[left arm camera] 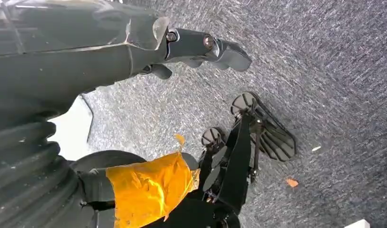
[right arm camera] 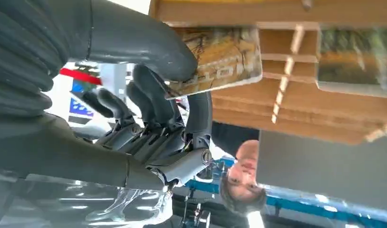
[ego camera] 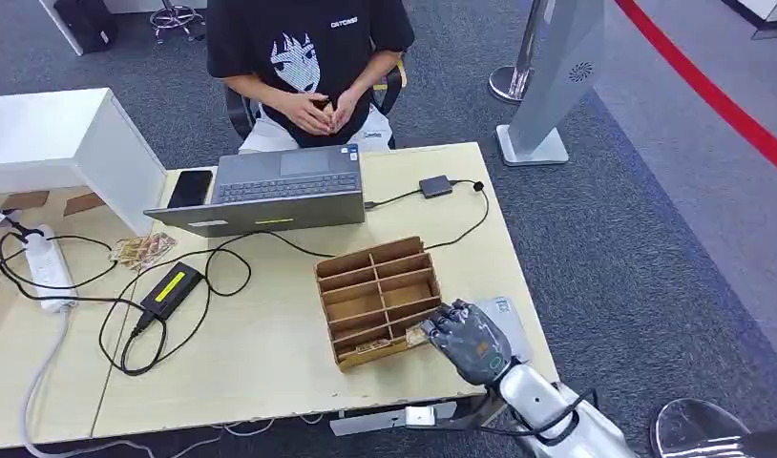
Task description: Pass the card to the sensor for recognition and then transmit it.
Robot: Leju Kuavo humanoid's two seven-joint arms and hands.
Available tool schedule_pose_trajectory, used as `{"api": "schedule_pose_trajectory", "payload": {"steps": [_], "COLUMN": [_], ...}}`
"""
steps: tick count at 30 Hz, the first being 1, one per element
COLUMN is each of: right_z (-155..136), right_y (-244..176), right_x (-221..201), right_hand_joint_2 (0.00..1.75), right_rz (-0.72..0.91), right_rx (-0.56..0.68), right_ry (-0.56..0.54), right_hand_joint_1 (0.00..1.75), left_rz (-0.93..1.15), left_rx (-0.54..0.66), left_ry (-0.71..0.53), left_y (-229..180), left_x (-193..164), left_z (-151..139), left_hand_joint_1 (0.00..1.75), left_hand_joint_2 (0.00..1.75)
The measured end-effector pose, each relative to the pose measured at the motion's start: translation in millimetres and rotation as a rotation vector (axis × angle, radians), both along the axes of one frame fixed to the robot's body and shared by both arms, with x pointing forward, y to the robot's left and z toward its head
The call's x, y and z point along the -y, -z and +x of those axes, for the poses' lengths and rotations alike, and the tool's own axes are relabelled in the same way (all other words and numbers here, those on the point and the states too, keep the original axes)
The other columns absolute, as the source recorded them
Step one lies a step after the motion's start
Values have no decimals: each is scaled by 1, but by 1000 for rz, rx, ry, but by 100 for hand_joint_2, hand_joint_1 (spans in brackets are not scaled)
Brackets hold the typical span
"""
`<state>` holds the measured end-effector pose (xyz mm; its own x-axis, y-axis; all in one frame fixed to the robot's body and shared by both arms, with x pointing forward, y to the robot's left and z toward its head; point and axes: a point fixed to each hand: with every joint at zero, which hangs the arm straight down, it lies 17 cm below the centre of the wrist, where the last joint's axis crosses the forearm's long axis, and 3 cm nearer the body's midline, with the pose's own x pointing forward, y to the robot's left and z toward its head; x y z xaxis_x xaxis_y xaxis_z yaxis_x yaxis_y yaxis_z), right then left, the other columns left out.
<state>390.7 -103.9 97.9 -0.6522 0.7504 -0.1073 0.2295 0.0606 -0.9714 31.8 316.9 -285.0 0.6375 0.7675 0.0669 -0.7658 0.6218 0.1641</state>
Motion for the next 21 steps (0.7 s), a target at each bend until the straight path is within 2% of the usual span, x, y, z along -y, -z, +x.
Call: {"api": "schedule_pose_trajectory", "payload": {"steps": [5,9,12,16,21], "right_z": [2,3,2,5,13], "right_y": [-50,-91,-123,-160,-189], "right_x": [-2,1,8,21,12], "right_hand_joint_2": [175,175,175,175,175], "right_rz": [114,194,262,325,374], "right_rx": [62,124,170,215,157], "right_ry": [-34,-57,-68,-78,-167], "right_hand_joint_1": [154,161,159,166,175], "left_rz": [-1,-1,-2,-4,-9], "left_rx": [3,5,9,13,20], "left_ry": [-17,-27,-34,-41,-34], "left_y": [0,0,0,0,0], "left_x": [-2,-3,-4,-4,-7], "left_z": [0,1,1,2,4], "left_hand_joint_1": [0,0,0,0,0], "left_hand_joint_2": [175,175,175,175,175]}}
